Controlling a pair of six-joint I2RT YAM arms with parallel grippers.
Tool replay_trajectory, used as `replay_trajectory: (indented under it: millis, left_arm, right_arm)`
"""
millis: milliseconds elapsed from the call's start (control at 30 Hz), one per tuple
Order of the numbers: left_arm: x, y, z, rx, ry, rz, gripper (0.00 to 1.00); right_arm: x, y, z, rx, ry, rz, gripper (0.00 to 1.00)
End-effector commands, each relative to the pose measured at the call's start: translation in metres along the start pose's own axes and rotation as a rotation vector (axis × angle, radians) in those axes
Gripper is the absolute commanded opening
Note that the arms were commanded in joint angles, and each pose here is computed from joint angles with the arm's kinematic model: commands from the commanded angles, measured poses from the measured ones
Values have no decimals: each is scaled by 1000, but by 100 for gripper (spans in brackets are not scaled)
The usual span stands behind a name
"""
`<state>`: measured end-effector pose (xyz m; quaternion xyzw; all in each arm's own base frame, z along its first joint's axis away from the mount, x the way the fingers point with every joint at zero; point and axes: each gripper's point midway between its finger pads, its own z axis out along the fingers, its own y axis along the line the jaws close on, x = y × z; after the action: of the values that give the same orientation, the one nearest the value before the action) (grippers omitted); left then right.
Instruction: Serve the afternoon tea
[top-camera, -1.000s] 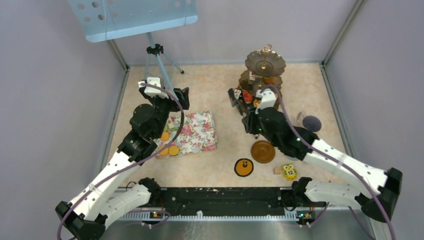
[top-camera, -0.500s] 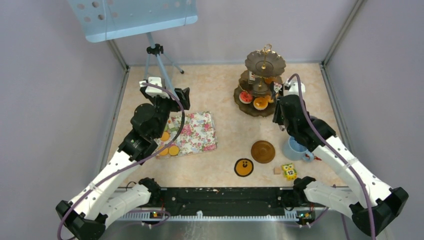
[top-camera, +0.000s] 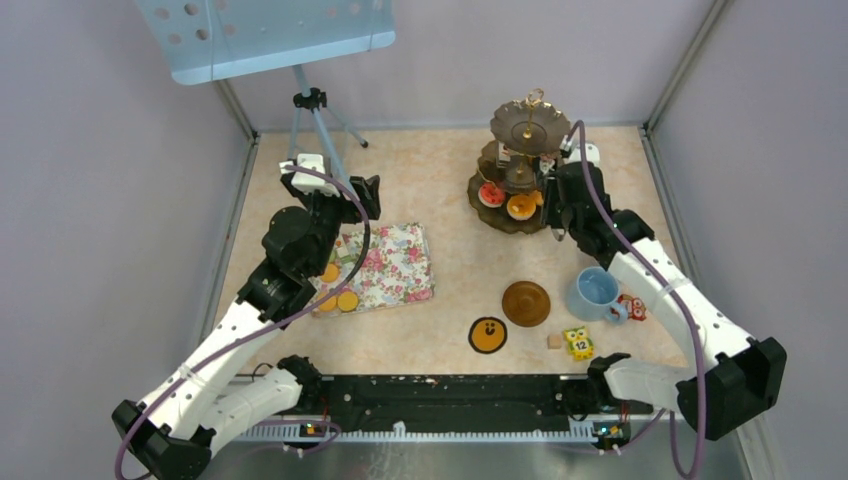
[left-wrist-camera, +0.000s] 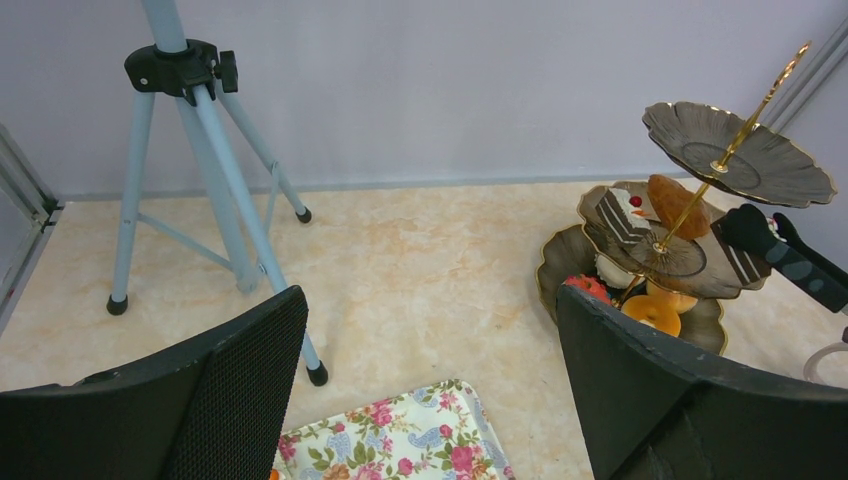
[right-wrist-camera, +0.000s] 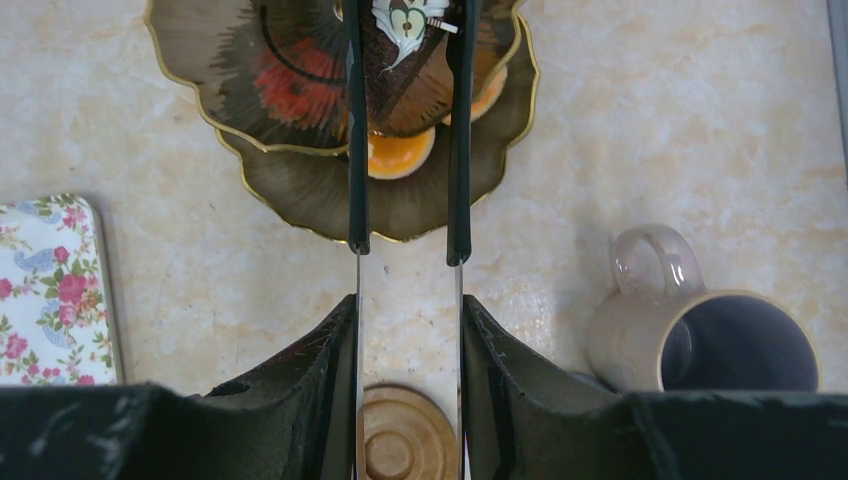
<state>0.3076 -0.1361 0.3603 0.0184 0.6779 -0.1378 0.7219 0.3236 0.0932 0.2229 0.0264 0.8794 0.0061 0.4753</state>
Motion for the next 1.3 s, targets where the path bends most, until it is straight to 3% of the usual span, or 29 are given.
replay_trajectory:
  millis: [0, 433, 800, 1033, 1267]
  left_arm:
    - [-18, -3, 1, 9, -52, -27, 99]
    - [-15, -6, 2, 19, -45, -30, 99]
    - [-14, -9, 3, 35, -36, -33, 99]
    - [-11, -11, 4, 39, -28, -36, 99]
    - [-17, -5, 1, 19, -45, -33, 99]
  right_arm:
    - [-43, 13, -1, -55, -105, 18, 26]
    - [-45, 11, -1, -58, -86, 13, 49]
    - [-31, 15, -55, -213, -71, -25, 44]
    - [-8, 64, -98, -611, -99, -94, 43]
    - [26, 160, -93, -891, -23, -73, 43]
